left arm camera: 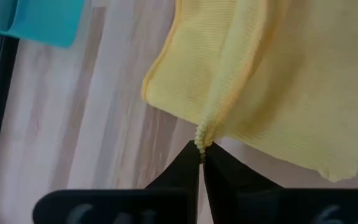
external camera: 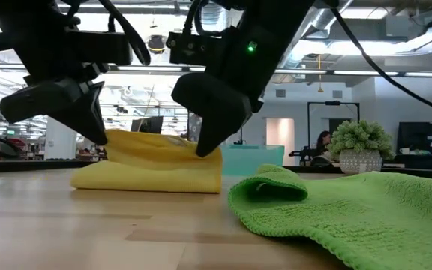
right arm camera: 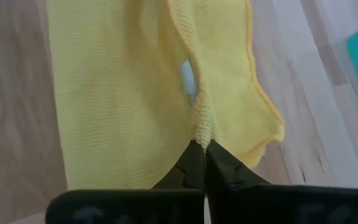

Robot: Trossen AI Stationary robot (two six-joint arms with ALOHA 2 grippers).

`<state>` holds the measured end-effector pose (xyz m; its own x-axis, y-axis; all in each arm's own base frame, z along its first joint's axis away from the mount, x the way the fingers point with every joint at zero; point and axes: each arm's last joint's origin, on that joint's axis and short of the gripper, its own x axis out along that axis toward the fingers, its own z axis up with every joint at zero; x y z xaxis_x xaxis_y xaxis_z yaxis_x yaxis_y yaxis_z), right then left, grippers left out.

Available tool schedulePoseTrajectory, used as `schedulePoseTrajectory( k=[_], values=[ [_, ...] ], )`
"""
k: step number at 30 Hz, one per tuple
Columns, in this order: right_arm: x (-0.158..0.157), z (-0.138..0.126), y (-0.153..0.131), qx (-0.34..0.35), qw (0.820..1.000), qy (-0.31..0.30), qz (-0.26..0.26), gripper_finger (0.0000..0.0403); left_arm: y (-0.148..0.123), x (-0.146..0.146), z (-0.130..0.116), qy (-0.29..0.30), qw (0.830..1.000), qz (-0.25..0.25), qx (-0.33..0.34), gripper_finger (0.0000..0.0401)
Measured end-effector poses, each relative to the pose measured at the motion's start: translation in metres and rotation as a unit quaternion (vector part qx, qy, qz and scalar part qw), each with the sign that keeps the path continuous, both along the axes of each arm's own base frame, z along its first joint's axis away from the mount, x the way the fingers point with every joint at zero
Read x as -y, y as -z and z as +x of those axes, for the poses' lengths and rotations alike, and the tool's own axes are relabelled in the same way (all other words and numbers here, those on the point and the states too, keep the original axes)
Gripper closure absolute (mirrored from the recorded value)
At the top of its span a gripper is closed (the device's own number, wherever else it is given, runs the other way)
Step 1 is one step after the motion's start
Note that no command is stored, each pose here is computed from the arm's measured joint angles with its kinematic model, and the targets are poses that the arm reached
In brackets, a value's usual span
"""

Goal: Roll microfiber towels into tight, uniform cylinder then place into a basket
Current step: Fold the yellow microfiber towel

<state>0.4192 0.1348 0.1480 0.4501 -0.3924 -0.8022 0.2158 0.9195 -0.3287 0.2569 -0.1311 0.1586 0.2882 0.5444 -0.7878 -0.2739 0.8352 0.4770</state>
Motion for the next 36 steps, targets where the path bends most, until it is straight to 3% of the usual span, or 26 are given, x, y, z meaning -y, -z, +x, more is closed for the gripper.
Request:
schedulePoseTrajectory(
  k=[11, 15, 22, 29, 36],
  values=[
    [0.012, 0.003, 0.001, 0.004, 0.999, 0.032, 0.019, 0.0388, 0.002, 0.001, -0.002, 0.010, 0.999, -0.034, -0.035, 0.0269],
    [0.014, 0.004, 0.001, 0.003, 0.999, 0.035, 0.027, 0.0385, 0.002, 0.007, 0.000, 0.040, 0.998, -0.045, -0.033, 0.0244],
    [0.014, 0.004, 0.001, 0.004, 0.999, 0.035, 0.025, 0.0317, 0.001, 0.025, 0.009, 0.134, 0.989, -0.057, 0.005, 0.0242],
    [0.016, 0.003, -0.003, -0.003, 0.999, 0.028, 0.018, 0.0244, -0.001, 0.031, 0.014, 0.173, 0.983, -0.057, 0.026, 0.0253],
    [0.018, -0.004, -0.029, 0.010, 0.999, 0.027, 0.020, 0.0230, -0.003, 0.032, 0.019, 0.206, 0.977, -0.046, 0.030, 0.0259]
  ],
)
